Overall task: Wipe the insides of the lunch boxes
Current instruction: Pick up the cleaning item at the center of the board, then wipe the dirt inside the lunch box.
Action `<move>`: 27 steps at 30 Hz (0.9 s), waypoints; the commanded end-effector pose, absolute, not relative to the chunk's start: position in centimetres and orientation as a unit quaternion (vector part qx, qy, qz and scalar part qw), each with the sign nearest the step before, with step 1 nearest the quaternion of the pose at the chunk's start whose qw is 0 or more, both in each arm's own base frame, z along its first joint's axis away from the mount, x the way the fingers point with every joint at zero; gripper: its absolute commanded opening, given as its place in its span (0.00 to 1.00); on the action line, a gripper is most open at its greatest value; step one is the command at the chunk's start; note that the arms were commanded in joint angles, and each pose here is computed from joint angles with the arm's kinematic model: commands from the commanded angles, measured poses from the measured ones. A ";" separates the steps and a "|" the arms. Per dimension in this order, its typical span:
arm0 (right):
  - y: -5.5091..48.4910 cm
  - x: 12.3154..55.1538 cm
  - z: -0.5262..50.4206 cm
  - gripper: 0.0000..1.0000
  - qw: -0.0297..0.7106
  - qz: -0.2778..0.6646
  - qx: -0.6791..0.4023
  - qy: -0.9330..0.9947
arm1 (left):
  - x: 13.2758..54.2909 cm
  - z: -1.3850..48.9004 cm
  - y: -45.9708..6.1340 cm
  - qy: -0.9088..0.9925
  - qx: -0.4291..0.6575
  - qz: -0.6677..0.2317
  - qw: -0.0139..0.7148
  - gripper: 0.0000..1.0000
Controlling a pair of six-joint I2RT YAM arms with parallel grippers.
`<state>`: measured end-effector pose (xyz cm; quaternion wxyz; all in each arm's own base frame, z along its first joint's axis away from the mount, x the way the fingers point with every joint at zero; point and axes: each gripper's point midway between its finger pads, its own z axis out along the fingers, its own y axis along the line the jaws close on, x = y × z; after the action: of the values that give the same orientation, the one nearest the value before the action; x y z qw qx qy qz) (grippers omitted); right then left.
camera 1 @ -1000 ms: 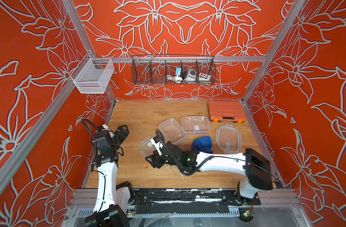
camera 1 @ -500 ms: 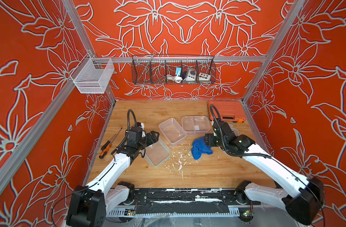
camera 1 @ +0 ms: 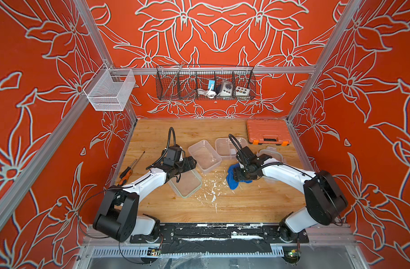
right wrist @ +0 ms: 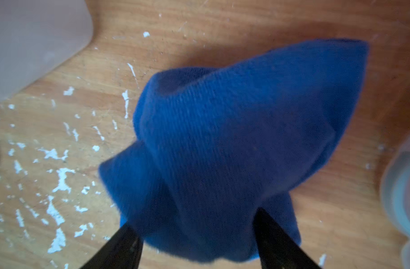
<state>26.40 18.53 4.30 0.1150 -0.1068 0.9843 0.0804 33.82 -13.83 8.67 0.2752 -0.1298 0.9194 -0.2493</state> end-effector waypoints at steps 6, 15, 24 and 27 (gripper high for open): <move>18.6 28.4 2.8 0.44 0.152 0.067 -0.120 0.979 | 36.1 8.5 -15.3 0.925 -0.094 -0.237 0.282 0.77; 18.4 26.1 7.9 0.00 0.214 0.060 -0.166 0.961 | 37.6 6.7 -16.4 0.936 -0.071 -0.223 0.262 0.61; 20.3 23.8 23.5 0.00 0.335 0.179 -0.211 0.901 | 38.8 6.3 -17.6 0.941 -0.041 -0.216 0.257 0.26; 23.2 24.3 23.5 0.00 0.304 0.217 -0.238 0.897 | 38.6 6.7 -18.4 0.941 -0.028 -0.218 0.259 0.25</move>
<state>25.21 21.44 26.55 0.3791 -0.1895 0.8815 0.2083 38.95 -17.47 6.72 0.2636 -0.0521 0.9375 -0.2211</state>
